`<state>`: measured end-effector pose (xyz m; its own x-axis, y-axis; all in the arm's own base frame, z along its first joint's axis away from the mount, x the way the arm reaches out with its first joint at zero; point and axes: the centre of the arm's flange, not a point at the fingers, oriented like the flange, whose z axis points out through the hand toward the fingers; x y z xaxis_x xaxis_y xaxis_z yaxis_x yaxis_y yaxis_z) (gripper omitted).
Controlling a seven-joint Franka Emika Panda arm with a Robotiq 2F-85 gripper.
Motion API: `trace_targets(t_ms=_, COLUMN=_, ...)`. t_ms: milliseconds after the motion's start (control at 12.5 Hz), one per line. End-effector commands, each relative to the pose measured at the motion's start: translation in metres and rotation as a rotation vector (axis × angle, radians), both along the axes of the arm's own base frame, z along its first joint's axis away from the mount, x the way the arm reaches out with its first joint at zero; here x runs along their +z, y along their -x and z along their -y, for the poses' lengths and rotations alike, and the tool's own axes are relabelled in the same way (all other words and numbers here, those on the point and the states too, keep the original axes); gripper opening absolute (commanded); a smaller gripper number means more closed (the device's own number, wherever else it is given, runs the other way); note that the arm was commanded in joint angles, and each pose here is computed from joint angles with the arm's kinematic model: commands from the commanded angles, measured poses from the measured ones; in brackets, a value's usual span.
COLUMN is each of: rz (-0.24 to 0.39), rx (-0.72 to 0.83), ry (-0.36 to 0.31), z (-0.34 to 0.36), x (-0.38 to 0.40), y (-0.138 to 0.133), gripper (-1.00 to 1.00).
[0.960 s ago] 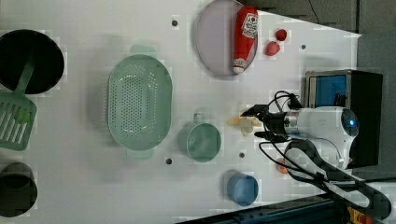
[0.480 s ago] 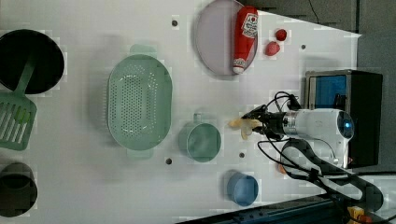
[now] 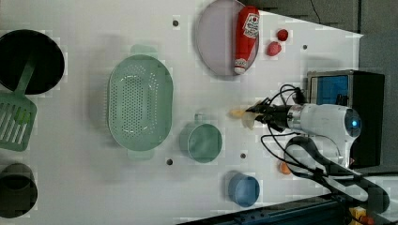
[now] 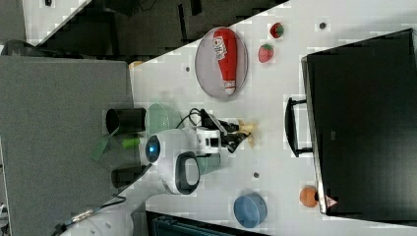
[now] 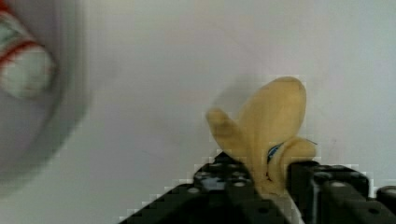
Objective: Pick banana from table and place on oven.
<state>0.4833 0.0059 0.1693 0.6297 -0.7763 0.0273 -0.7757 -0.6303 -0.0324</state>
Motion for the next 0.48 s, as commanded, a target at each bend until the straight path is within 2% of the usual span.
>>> trace_targets(t_ms=80, rz=0.110, rx=-0.043, ry=-0.011, z=-0.004, x=0.099, y=-0.035, gripper=-0.46)
trace_targets(t_ms=320, rz=0.064, rx=-0.056, ry=-0.003, z=0.003, x=0.212, y=-0.044, gripper=-0.46)
trace_targets(t_ms=480, rz=0.026, rx=-0.085, ry=-0.001, z=0.018, x=0.285, y=-0.037, gripper=-0.45)
